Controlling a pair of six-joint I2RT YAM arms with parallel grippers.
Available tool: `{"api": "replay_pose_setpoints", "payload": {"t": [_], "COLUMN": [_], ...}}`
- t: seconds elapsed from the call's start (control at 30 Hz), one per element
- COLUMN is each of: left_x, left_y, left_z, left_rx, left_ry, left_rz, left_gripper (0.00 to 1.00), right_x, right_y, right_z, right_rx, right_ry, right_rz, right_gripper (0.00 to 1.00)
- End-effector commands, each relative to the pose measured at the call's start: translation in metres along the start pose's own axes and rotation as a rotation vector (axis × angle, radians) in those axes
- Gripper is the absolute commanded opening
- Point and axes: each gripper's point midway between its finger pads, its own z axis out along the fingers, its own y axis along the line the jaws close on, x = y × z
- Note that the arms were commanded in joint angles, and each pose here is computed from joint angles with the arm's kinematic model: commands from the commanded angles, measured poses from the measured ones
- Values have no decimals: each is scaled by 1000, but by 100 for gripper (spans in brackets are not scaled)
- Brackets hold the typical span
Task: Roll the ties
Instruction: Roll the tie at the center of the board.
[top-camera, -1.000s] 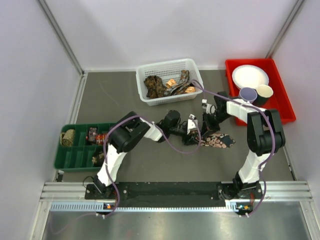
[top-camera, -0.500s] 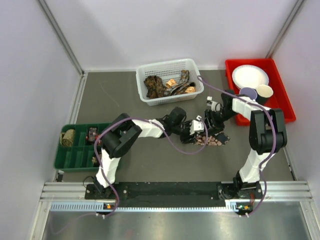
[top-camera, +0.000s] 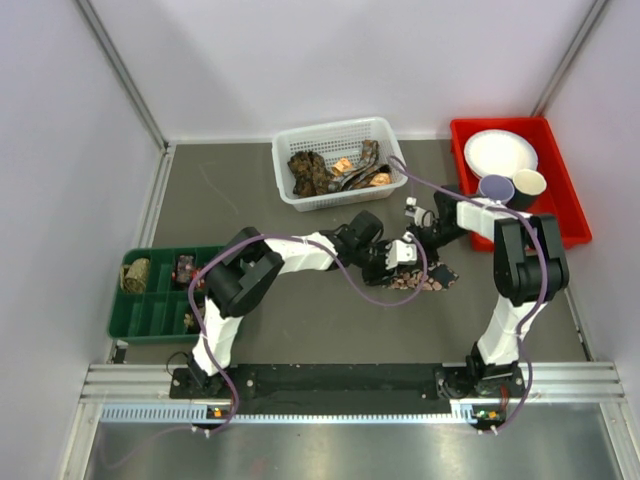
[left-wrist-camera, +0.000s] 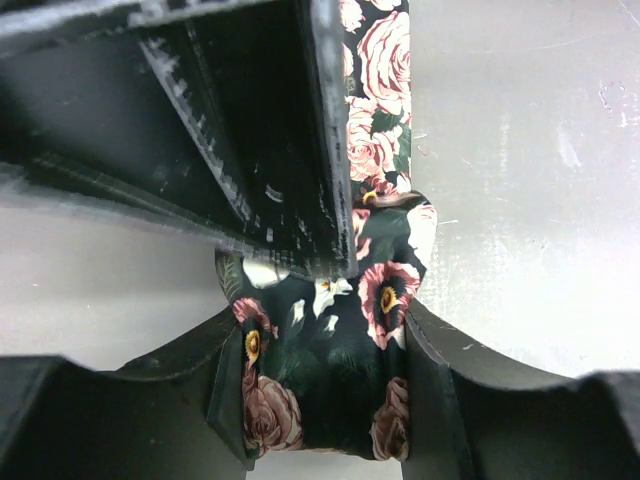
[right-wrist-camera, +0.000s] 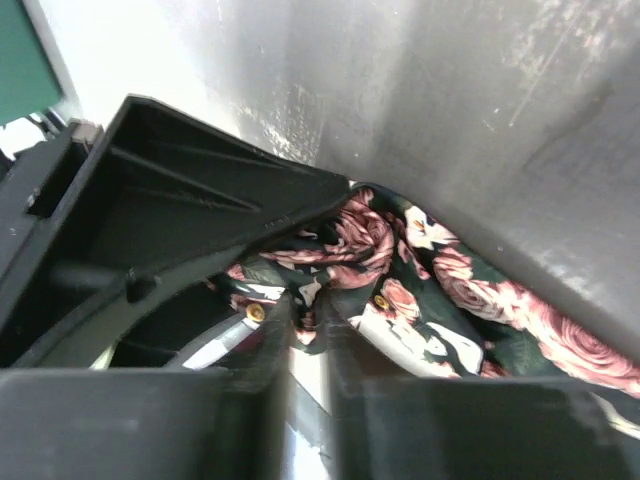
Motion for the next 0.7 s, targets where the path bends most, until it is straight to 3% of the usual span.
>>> {"api": "replay_pose_setpoints", "payload": {"t": [0.0, 0.1, 0.2, 0.23, 0.47, 0.67], "left_x": [129, 120, 92, 74, 37, 21], "left_y": [-54, -55, -52, -38, -25, -34], "left_z": [-10, -7, -5, -1, 11, 28], "left_rx": [116, 146, 187, 159, 150, 177], "left_ry": [422, 354, 151, 42, -289, -391], "left_rz": [-183, -228, -308, -276, -264, -211], "left_gripper": [50, 62, 75, 86, 86, 82], "right_x": [0, 1, 3, 3, 4, -4], "right_y": [-33, -47, -60, -63, -75, -76], "right_z": [7, 6, 6, 5, 5, 6], "right_rx": [168, 236, 314, 331, 449, 523], "right_ry": [13, 24, 32, 35, 83, 95], "right_rz": [-14, -7, -10, -10, -57, -97], "right_gripper": [0, 0, 0, 0, 0, 0]}}
